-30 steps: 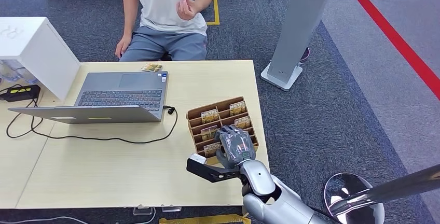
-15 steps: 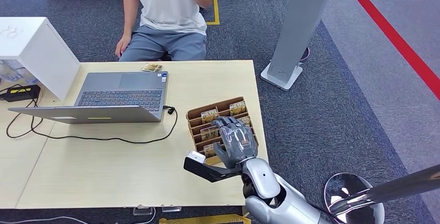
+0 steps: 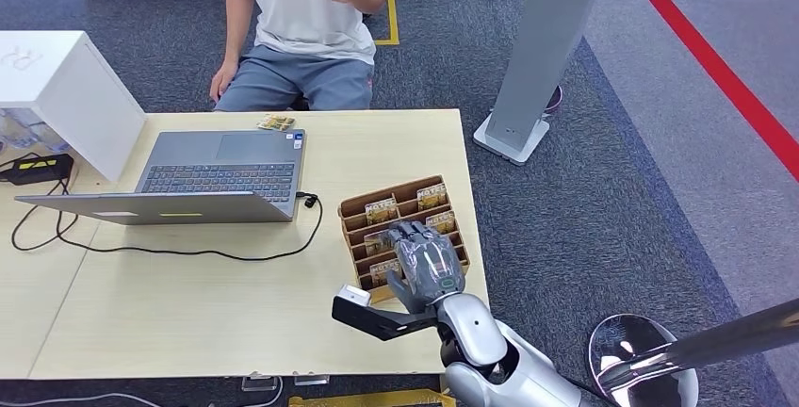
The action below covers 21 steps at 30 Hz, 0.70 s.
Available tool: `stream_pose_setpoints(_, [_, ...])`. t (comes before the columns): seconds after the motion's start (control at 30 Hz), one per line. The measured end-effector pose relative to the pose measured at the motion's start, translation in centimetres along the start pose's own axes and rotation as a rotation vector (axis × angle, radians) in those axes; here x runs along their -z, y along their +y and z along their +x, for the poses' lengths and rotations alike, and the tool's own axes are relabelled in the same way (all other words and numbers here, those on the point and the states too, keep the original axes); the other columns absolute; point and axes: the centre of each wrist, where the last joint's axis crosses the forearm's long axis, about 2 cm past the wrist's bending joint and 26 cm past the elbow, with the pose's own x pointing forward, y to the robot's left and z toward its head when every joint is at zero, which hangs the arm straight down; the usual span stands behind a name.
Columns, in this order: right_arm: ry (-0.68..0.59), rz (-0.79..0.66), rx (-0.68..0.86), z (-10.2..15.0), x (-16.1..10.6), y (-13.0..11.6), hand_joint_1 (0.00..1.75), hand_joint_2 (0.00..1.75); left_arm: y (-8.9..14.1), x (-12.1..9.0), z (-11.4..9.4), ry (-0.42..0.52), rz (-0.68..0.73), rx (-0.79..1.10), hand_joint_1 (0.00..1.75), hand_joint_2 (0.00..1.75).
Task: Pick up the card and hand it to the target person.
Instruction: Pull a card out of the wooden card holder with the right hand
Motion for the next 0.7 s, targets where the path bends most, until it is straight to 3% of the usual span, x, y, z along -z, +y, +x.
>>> stream_pose_setpoints(0.7, [0.035,0.074,-0.009,-0.5,0.1,2.2,0.81,1.75,0.0,0.0,0.0,0.001,-0.001,0.001,0.0,0.0])
